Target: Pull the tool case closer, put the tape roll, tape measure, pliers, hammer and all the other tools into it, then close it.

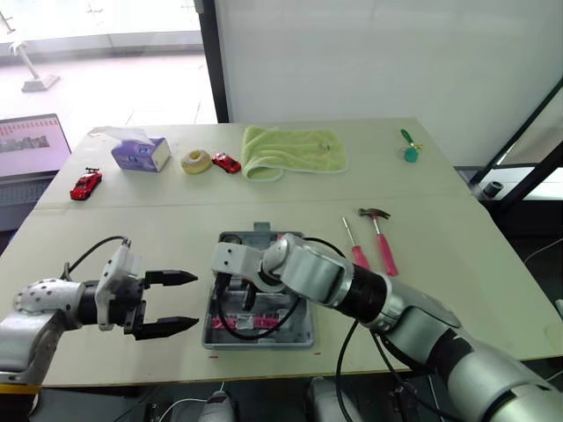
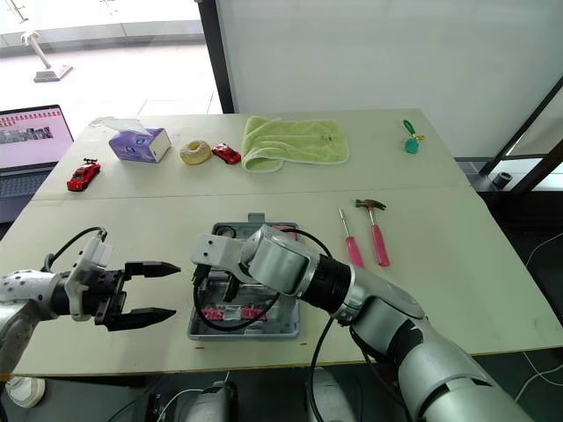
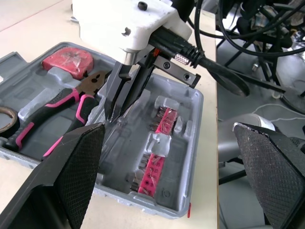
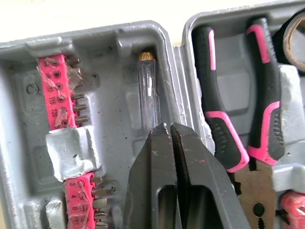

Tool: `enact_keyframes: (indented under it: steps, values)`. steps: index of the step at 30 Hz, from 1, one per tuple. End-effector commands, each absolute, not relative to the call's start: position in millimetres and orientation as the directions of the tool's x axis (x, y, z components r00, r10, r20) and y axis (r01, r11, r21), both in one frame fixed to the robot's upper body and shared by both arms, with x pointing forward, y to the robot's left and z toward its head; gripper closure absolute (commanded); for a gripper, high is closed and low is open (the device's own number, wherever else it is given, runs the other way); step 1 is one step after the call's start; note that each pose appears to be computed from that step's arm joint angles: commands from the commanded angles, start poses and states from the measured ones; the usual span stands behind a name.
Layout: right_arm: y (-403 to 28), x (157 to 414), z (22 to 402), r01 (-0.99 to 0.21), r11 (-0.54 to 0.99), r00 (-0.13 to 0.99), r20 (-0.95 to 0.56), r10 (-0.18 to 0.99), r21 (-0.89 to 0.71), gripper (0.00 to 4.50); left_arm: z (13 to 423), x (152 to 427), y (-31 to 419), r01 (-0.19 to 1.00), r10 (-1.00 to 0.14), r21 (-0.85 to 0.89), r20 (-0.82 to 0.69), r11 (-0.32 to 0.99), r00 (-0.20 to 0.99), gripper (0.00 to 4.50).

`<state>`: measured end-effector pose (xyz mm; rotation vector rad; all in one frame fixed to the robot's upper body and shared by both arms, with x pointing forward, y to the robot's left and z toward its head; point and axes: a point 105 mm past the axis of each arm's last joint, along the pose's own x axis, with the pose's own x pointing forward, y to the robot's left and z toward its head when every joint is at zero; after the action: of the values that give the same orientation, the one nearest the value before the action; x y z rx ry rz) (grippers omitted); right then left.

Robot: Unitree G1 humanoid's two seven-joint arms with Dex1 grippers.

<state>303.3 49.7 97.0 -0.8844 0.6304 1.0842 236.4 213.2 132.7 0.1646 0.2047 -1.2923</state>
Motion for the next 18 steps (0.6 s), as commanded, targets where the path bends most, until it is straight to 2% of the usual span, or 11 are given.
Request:
enact_keyframes:
  steps: [1,12,18]
  values:
    - [53,304,97,-0.931,0.198,0.364,-0.790,0.493,-0.306,4.47,129,234,224,0.962,-0.932,0.022,-0.243,0.272,0.269,0.00]
    - [26,311,59,-0.934,0.260,0.339,-0.843,0.419,-0.246,4.47,115,231,242,0.962,-0.931,0.023,-0.247,0.273,0.270,0.00]
    - [23,302,45,-0.946,0.248,0.299,-0.863,0.407,-0.211,4.47,114,231,241,0.964,-0.933,0.028,-0.247,0.265,0.263,0.00]
